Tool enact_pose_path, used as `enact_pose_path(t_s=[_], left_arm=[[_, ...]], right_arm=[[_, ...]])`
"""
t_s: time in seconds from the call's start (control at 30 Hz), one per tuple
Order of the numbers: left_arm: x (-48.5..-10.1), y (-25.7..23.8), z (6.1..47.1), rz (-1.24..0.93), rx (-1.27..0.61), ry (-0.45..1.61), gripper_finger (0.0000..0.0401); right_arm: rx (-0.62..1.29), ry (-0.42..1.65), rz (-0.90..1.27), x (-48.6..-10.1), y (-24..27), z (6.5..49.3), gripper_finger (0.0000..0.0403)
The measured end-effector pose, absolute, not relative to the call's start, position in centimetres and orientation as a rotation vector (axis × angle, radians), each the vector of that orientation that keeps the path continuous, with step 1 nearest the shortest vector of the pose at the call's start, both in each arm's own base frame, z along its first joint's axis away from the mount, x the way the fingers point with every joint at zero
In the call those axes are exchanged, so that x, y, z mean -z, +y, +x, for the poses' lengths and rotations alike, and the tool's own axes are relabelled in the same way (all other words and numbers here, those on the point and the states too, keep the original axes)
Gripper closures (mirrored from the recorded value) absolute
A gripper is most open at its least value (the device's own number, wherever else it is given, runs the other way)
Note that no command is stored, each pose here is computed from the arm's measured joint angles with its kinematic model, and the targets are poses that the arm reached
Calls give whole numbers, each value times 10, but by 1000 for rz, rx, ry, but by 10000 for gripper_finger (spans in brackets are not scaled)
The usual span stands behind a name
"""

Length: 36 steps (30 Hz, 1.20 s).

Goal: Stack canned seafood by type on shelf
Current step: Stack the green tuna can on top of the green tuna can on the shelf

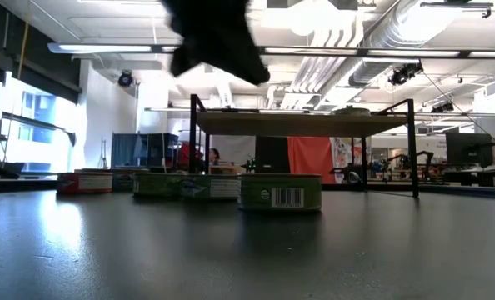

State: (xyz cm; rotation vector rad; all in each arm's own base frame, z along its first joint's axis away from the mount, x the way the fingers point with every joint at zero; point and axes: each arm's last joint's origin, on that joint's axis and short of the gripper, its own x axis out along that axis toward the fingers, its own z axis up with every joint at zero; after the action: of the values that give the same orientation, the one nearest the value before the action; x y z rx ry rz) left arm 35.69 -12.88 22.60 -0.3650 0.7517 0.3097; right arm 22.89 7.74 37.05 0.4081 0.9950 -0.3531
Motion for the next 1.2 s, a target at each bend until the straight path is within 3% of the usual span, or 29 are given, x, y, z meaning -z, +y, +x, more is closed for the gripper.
enact_pose_path(t_s=[0.23, 0.5, 0.73, 0.97, 1.2], left_arm=[[-200, -154, 318, -443, -217, 673, 401], [-175, -141, 335, -196, -199, 703, 401], [-163, -124, 351, -60, -154, 706, 401], [-143, -130, 355, 39, 8, 774, 401], [-134, -136, 355, -21, -95, 749, 401]], right_arm=[[227, 963, 649, -266, 75, 261, 403], [374, 785, 1009, -186, 37, 278, 403], [401, 832, 1085, -161, 34, 313, 403], [356, 908, 1087, -149, 36, 341, 403], [319, 936, 1051, -154, 28, 341, 403]])
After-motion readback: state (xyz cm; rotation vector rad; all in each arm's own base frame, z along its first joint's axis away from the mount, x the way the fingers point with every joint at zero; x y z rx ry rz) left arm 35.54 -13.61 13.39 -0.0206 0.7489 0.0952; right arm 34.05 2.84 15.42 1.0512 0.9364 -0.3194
